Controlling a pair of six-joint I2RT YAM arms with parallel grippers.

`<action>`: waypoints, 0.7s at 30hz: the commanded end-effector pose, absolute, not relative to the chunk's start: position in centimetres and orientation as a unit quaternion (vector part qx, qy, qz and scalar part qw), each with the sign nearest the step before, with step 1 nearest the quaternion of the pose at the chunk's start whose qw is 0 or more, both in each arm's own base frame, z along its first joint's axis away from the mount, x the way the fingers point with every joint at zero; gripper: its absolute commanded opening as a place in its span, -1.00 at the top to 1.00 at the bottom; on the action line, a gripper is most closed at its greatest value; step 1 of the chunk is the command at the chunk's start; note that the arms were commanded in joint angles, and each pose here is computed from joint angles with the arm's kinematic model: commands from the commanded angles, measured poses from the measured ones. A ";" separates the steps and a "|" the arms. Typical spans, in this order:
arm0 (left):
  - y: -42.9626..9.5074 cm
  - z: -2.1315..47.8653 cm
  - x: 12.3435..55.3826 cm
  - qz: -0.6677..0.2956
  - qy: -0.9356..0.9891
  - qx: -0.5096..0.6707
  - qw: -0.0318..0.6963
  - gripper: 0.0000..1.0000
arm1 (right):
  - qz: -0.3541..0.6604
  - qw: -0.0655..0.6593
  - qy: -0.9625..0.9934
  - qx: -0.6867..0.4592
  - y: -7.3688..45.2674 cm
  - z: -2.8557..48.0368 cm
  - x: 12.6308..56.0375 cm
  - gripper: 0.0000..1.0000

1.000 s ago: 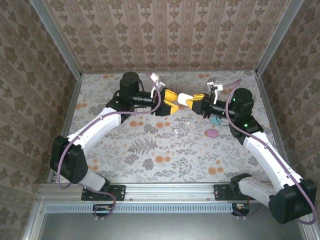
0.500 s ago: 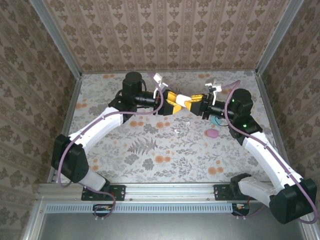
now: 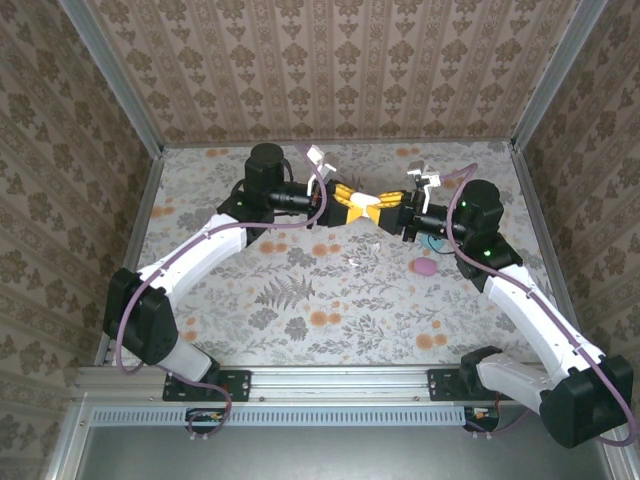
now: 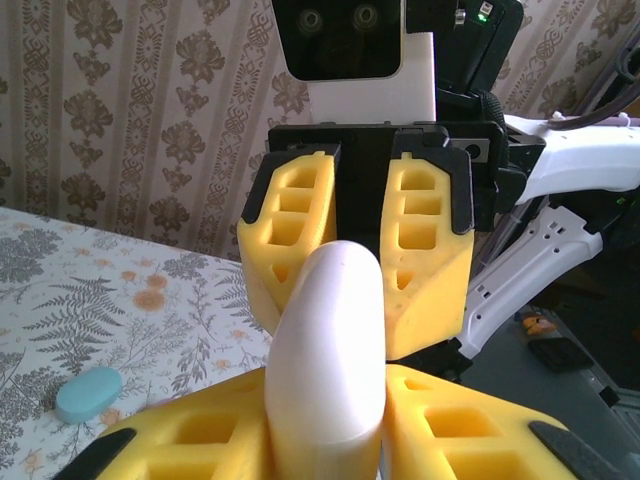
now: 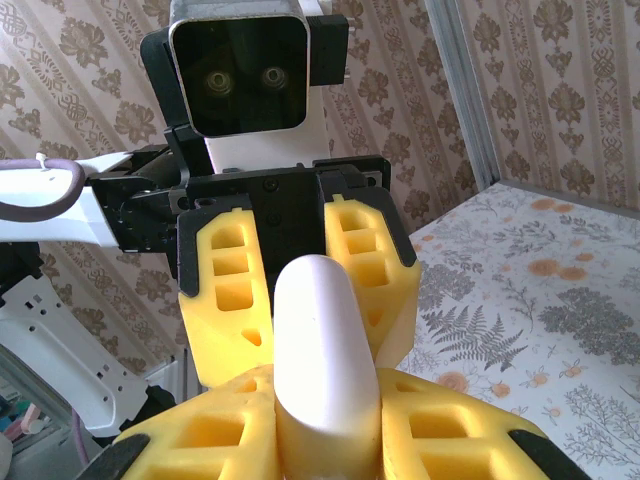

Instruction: Insert the wireless bluetooth earbuds into the charging case

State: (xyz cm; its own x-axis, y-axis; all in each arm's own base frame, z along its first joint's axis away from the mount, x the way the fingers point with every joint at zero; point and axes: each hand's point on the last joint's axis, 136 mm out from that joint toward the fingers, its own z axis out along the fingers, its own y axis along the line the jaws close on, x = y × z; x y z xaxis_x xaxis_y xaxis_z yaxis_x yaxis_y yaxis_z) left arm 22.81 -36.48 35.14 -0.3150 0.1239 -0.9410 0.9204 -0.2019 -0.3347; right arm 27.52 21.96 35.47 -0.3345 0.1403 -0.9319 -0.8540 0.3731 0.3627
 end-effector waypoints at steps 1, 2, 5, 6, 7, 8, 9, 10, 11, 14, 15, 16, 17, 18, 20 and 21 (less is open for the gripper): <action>-36.7 36.7 22.2 -0.607 0.514 0.502 0.340 0.48 | 0.487 0.520 0.642 -0.283 22.1 35.8 27.3 0.52; -36.7 36.6 22.2 -0.607 0.514 0.502 0.340 0.52 | 0.486 0.521 0.642 -0.282 22.1 35.8 27.3 0.52; -36.8 36.6 22.2 -0.606 0.514 0.502 0.340 0.61 | 0.483 0.518 0.649 -0.276 22.0 35.4 27.6 0.48; -36.7 36.5 22.2 -0.605 0.514 0.503 0.341 0.62 | 0.481 0.517 0.652 -0.274 22.0 35.2 27.7 0.45; -36.7 36.5 22.4 -0.602 0.517 0.502 0.343 0.62 | 0.478 0.517 0.657 -0.270 21.9 35.1 27.8 0.40; -36.7 36.3 22.5 -0.599 0.521 0.501 0.346 0.62 | 0.475 0.515 0.662 -0.264 21.8 34.8 28.1 0.36; -36.7 36.3 22.6 -0.595 0.522 0.500 0.351 0.62 | 0.471 0.515 0.668 -0.259 21.7 34.7 28.2 0.34; -36.6 36.2 22.7 -0.591 0.525 0.499 0.356 0.63 | 0.468 0.513 0.674 -0.254 21.6 34.5 28.4 0.28; -36.6 36.1 22.9 -0.586 0.528 0.497 0.361 0.63 | 0.463 0.511 0.680 -0.249 21.5 34.3 28.5 0.19; -36.2 35.5 23.9 -0.559 0.549 0.488 0.385 0.64 | 0.446 0.505 0.707 -0.213 20.8 33.5 29.3 0.02; -36.0 35.1 24.3 -0.546 0.558 0.484 0.396 0.64 | 0.441 0.500 0.719 -0.195 20.4 33.3 29.6 -0.03; -35.8 34.7 24.8 -0.528 0.567 0.482 0.410 0.65 | 0.434 0.492 0.735 -0.170 20.0 33.0 30.0 -0.08; -35.6 34.3 25.1 -0.511 0.573 0.483 0.422 0.65 | 0.431 0.483 0.746 -0.158 19.8 32.8 30.2 -0.10; -35.4 34.0 25.3 -0.496 0.571 0.487 0.436 0.65 | 0.430 0.474 0.754 -0.150 19.7 32.7 30.2 -0.12; -35.0 33.6 25.4 -0.471 0.560 0.498 0.466 0.65 | 0.437 0.453 0.764 -0.141 19.8 32.8 29.9 -0.18; -34.8 33.5 25.4 -0.460 0.553 0.502 0.480 0.66 | 0.442 0.446 0.765 -0.142 19.9 32.8 29.7 -0.22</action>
State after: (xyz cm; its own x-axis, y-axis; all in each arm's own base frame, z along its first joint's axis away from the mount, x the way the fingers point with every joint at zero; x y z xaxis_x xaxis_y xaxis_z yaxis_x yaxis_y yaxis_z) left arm 25.04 -35.72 32.75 -0.1980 0.1293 -0.9717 0.9800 0.0033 -0.1992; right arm 29.74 20.29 32.28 -0.5077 0.1593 -0.8467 -0.6697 0.5454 0.5041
